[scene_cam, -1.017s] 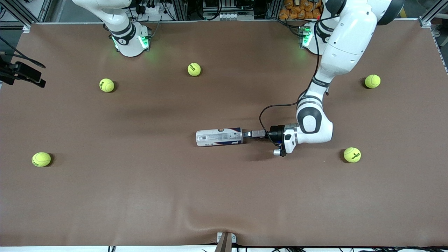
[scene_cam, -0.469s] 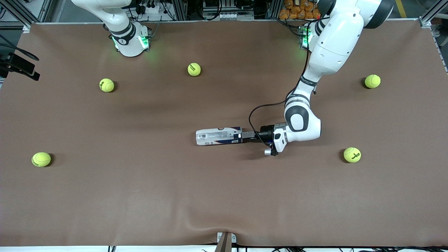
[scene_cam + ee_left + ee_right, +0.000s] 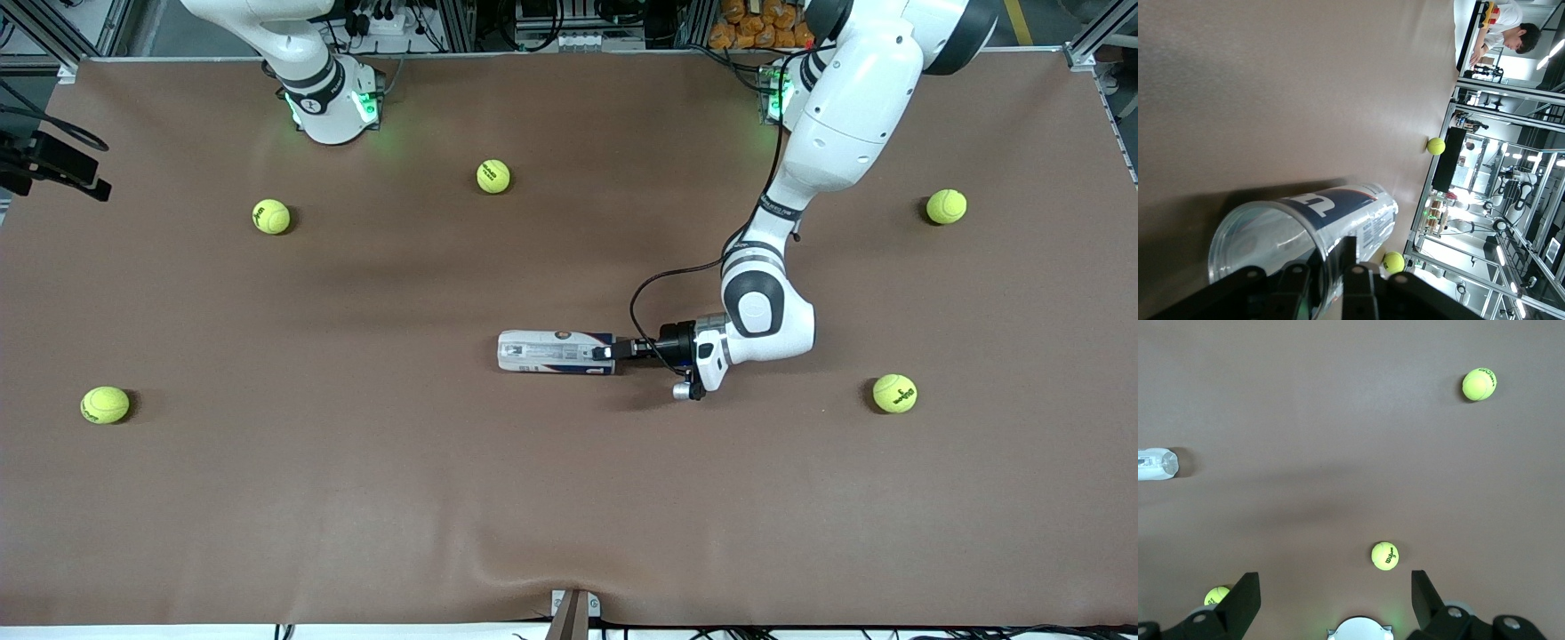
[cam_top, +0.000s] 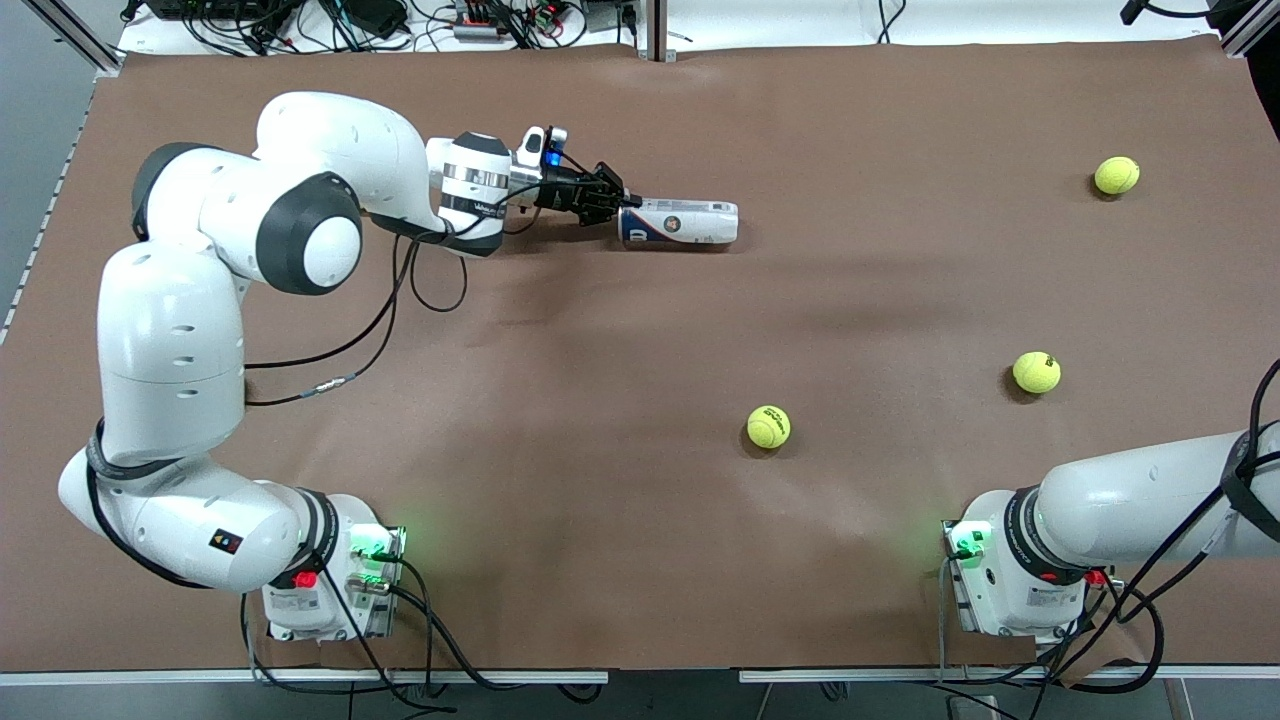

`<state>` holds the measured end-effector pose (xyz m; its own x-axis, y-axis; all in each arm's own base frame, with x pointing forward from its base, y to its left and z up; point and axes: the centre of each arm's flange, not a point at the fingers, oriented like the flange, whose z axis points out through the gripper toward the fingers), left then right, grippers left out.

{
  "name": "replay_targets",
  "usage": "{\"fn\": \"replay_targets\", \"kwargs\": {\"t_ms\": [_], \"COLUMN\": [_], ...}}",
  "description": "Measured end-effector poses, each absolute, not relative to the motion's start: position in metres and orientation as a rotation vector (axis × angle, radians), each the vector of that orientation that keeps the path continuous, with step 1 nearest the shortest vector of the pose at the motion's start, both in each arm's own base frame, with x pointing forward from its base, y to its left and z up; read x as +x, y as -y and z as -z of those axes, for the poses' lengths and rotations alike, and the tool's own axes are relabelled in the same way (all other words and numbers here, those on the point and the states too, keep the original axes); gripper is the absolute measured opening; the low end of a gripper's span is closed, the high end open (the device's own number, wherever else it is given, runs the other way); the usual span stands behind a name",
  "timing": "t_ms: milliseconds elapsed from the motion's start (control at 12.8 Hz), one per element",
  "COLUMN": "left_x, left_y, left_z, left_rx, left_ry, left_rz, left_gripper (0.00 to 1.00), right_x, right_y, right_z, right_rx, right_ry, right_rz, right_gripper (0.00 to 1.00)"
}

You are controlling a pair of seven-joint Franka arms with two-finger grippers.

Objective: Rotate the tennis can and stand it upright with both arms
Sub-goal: 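Lift the rim end with the left gripper, rotating the can upright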

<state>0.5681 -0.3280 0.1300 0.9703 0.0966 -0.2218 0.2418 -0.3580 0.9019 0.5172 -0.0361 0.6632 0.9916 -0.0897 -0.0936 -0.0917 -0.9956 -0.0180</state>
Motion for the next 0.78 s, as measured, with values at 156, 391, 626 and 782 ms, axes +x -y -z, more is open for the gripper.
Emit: {"fn": "replay_targets", "kwargs": {"t_ms": [156, 391, 626, 782], "left_x": [0.571, 0.577, 0.600, 0.613], "left_y": [0.331, 0.337, 0.356, 0.365], "left_z": [-0.135, -0.147, -0.205, -0.244], "left_rx": [1.932, 1.930, 2.071, 2.167], "left_ry": [-0.236, -0.274, -0.272, -0.277], "left_rz": [0.146, 0.186, 0.299, 0.313], "left_gripper": [0.06, 0.06, 0.05, 0.05], "right_x": [0.517, 0.517, 0.521, 0.524], "right_y": [0.039, 0.042, 0.041, 0.041], "right_z": [-0.663, -0.663, -0.661, -0.660], "right_rx": [-3.112, -3.111, -3.113, -3.114], "right_ry": [-0.132, -0.133, -0.131, -0.130], "right_rz": [-0.150, -0.147, -0.111, -0.101], "right_gripper": [1.00, 1.00, 1.00, 1.00]}}
